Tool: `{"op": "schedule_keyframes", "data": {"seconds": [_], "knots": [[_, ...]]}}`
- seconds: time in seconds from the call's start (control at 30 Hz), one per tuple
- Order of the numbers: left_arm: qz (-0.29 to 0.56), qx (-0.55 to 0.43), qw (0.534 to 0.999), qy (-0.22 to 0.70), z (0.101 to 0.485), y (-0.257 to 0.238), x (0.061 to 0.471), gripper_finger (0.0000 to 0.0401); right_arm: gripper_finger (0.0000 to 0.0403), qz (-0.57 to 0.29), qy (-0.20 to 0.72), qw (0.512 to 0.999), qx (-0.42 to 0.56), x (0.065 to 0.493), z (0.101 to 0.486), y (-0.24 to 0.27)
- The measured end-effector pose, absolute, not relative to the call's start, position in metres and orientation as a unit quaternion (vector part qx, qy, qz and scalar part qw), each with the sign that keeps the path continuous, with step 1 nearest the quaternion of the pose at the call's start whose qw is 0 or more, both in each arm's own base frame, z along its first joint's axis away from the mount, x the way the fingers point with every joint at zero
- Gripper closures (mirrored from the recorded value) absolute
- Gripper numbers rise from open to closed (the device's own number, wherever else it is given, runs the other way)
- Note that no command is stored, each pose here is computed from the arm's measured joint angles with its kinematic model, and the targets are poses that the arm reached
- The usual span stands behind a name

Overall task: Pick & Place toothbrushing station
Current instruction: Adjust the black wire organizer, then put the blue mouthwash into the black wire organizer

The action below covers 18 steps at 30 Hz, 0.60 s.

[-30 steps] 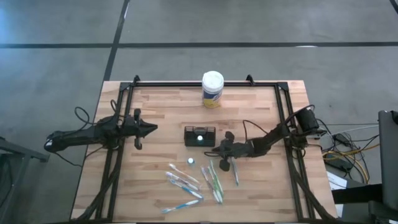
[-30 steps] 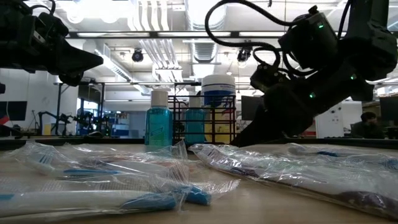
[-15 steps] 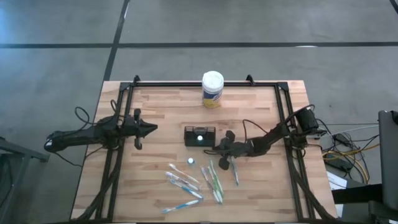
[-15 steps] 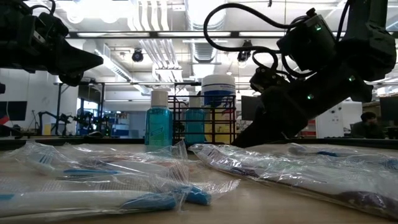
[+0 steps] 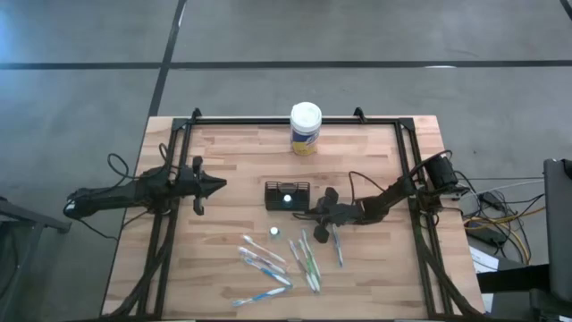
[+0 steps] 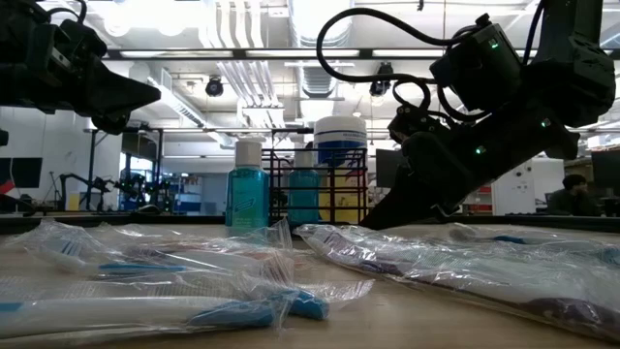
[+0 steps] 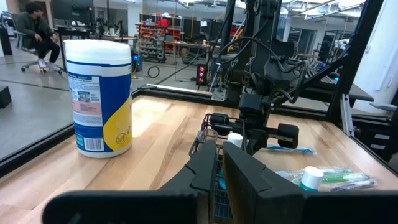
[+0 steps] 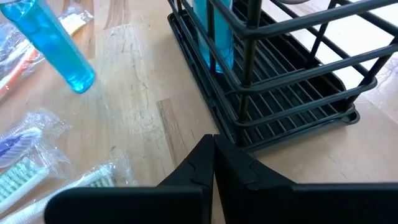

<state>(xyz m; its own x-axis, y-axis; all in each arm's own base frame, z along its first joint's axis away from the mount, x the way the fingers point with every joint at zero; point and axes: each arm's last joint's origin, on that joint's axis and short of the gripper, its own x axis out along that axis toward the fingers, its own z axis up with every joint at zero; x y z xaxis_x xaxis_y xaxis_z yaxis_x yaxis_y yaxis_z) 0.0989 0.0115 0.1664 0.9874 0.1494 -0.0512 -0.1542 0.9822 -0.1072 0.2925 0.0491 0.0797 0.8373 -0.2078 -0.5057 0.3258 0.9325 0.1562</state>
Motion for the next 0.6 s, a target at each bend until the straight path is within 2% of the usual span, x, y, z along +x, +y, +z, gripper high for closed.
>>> {"op": "schedule_keyframes", "data": {"seconds": [0.3, 0.43, 0.6], "knots": [[0.077, -0.055, 0.995, 0.020, 0.167, 0.012, 0.099, 0.0366, 0.0394, -0.053, 0.214, 0.970, 0.101, 0.290, 0.111, 0.068], [0.077, -0.055, 0.995, 0.020, 0.167, 0.012, 0.099, 0.0366, 0.0394, -0.027, 0.177, 0.980, 0.086, 0.284, 0.144, 0.073], [0.078, -0.052, 0.995, 0.019, 0.167, 0.012, 0.099, 0.0366, 0.0394, 0.052, 0.092, 0.993, 0.046, 0.267, 0.201, 0.074]]}}
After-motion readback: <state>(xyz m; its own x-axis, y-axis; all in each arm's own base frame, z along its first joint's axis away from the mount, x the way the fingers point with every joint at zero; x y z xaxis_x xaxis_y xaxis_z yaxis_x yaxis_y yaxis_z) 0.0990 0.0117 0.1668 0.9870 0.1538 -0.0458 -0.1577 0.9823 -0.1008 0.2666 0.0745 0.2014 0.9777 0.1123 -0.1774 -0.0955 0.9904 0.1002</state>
